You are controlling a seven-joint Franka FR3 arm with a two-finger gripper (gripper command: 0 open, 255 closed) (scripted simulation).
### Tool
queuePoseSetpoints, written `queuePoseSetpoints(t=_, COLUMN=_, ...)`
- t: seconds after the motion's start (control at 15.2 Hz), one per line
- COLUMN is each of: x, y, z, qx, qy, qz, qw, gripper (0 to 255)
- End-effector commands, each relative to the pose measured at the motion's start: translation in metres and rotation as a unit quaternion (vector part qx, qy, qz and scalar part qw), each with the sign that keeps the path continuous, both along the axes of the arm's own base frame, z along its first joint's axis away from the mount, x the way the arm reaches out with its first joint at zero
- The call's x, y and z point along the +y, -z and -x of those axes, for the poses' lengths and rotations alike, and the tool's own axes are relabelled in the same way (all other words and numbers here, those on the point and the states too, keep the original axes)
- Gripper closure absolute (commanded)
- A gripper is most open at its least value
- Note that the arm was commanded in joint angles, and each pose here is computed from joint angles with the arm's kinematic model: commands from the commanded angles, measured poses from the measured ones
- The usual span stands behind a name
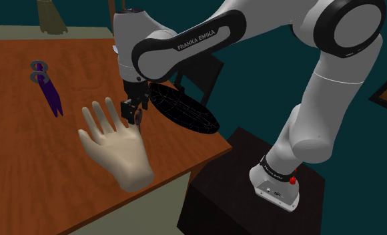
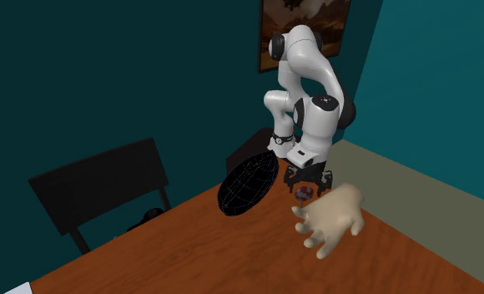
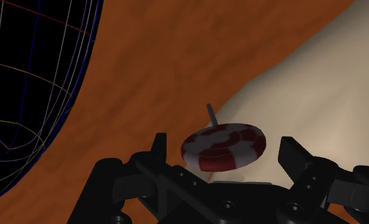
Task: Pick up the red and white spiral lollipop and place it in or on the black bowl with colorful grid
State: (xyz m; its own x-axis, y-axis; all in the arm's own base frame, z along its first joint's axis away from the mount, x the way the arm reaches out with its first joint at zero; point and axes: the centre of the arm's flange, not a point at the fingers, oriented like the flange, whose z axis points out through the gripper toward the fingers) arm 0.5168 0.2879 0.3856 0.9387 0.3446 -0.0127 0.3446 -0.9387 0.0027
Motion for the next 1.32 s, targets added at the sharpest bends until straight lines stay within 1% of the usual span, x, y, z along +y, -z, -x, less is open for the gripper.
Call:
queuePoseSetpoints(t=0.0, x=0.000, y=0.000, z=0.000, qx=0.000, qy=0.000, qz=0.000, qw=1.0000, gripper=0)
queuePoseSetpoints(t=0.13, x=0.000, y=0.000, z=0.000, qx=0.000, qy=0.000, qz=0.000, qw=1.0000, gripper=0)
queuePoseSetpoints(t=0.2, x=0.000, y=0.000, z=0.000, qx=0.000, qy=0.000, qz=0.000, qw=1.0000, gripper=255)
queuePoseSetpoints(t=0.79, x=0.000, y=0.000, z=0.000, qx=0.000, qy=0.000, qz=0.000, qw=1.0000, gripper=255)
queuePoseSetpoints(t=1.25, x=0.000, y=-0.037, z=0.000, qx=0.000, qy=0.000, qz=0.000, qw=1.0000, gripper=255)
